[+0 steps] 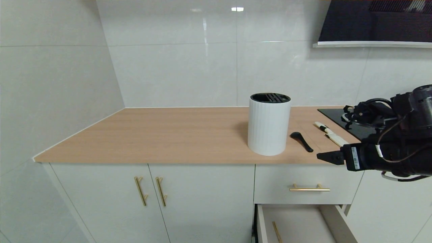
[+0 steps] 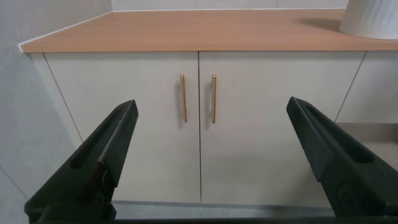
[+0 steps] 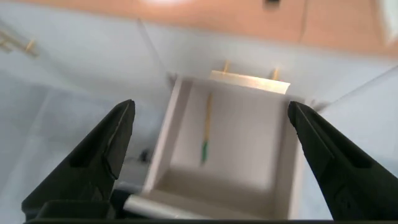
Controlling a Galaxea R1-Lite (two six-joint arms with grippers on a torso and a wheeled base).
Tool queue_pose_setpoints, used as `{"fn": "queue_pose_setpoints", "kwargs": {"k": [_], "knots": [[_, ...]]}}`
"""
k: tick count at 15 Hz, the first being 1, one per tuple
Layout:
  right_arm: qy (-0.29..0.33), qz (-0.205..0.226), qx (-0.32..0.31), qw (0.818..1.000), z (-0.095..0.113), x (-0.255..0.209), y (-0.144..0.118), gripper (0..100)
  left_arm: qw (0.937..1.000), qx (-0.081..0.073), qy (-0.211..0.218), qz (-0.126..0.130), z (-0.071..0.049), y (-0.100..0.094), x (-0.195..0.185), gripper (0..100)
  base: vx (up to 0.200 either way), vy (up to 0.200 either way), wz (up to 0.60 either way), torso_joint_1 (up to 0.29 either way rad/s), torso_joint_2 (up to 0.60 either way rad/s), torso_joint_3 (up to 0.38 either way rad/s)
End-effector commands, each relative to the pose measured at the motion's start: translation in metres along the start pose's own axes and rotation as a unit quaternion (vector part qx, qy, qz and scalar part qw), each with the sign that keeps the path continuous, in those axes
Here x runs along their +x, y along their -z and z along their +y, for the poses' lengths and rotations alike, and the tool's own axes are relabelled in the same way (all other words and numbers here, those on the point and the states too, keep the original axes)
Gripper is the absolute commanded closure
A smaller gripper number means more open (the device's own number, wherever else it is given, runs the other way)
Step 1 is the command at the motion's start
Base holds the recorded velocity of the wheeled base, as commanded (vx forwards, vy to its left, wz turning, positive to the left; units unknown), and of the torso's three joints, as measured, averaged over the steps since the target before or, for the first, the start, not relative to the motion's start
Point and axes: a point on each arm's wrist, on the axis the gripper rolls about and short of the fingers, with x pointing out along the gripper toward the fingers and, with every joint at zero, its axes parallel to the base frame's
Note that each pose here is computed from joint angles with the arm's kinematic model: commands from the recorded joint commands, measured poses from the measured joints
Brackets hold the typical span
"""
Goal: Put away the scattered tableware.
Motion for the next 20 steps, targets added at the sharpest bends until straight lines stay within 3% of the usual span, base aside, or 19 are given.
{"fn": "queue_pose_setpoints", "kwargs": {"k": [1,3,6,12,20], "knots": [[0.009,-0.005,-0.01,1.0,-0.016,0.039,-0.004,0,1.0,0.0,-0.001,0.0,0.0,0.0,0.0,0,0.0,0.0,0.0,0.0,0.0,0.0],[0.02,-0.03,-0.017,0.999,-0.034,0.083,-0.03,0,1.0,0.0,-0.001,0.0,0.0,0.0,0.0,0,0.0,0.0,0.0,0.0,0.0,0.0],[0.031,-0.026,-0.014,0.999,-0.05,0.129,-0.043,0,1.0,0.0,-0.001,0.0,0.0,0.0,0.0,0,0.0,0.0,0.0,0.0,0.0,0.0],[0.032,0.029,-0.008,0.999,-0.075,0.202,-0.013,0,1.0,0.0,-0.001,0.0,0.0,0.0,0.0,0,0.0,0.0,0.0,0.0,0.0,0.0],[0.034,0.02,-0.005,0.999,-0.076,0.226,-0.006,0,1.0,0.0,-0.001,0.0,0.0,0.0,0.0,0,0.0,0.0,0.0,0.0,0.0,0.0]]}}
